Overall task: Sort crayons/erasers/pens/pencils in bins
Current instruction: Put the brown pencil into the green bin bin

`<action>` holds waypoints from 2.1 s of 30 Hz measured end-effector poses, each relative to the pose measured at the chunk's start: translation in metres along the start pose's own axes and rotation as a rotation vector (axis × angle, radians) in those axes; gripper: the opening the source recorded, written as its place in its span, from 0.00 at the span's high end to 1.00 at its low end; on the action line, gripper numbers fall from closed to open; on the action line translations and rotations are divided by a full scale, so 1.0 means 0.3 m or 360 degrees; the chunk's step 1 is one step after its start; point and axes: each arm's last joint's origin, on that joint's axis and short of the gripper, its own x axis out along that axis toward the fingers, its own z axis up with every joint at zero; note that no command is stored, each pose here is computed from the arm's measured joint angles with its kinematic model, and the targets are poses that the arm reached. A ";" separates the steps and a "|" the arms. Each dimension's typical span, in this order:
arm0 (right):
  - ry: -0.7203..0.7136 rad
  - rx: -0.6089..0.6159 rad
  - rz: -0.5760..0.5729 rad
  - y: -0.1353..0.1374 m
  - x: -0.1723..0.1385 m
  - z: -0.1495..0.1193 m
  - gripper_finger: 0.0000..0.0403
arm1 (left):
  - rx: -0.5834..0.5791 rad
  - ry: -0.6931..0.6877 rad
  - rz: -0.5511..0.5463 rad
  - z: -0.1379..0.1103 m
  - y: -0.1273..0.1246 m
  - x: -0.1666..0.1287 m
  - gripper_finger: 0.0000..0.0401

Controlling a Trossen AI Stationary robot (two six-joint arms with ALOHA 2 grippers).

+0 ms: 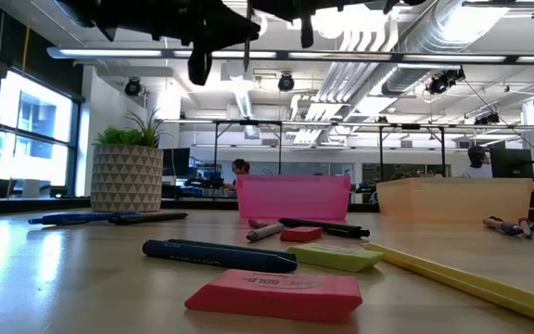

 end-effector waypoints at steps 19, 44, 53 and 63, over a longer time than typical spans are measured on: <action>0.0124 -0.0006 -0.0005 -0.003 -0.002 -0.023 0.56 | -0.0070 0.0376 0.0366 -0.037 0.006 -0.118 0.98; 0.0416 -0.0059 0.0066 0.057 -0.014 -0.098 0.56 | -0.0176 0.1369 0.0701 -0.144 -0.227 -0.367 0.98; 0.0625 -0.0122 0.0151 0.062 -0.026 -0.135 0.56 | -0.0516 0.1409 0.0750 -0.232 -0.349 -0.443 0.98; 0.0946 -0.0467 0.0246 0.132 -0.055 -0.101 0.56 | -0.0672 0.1575 0.0986 -0.399 -0.457 -0.500 0.98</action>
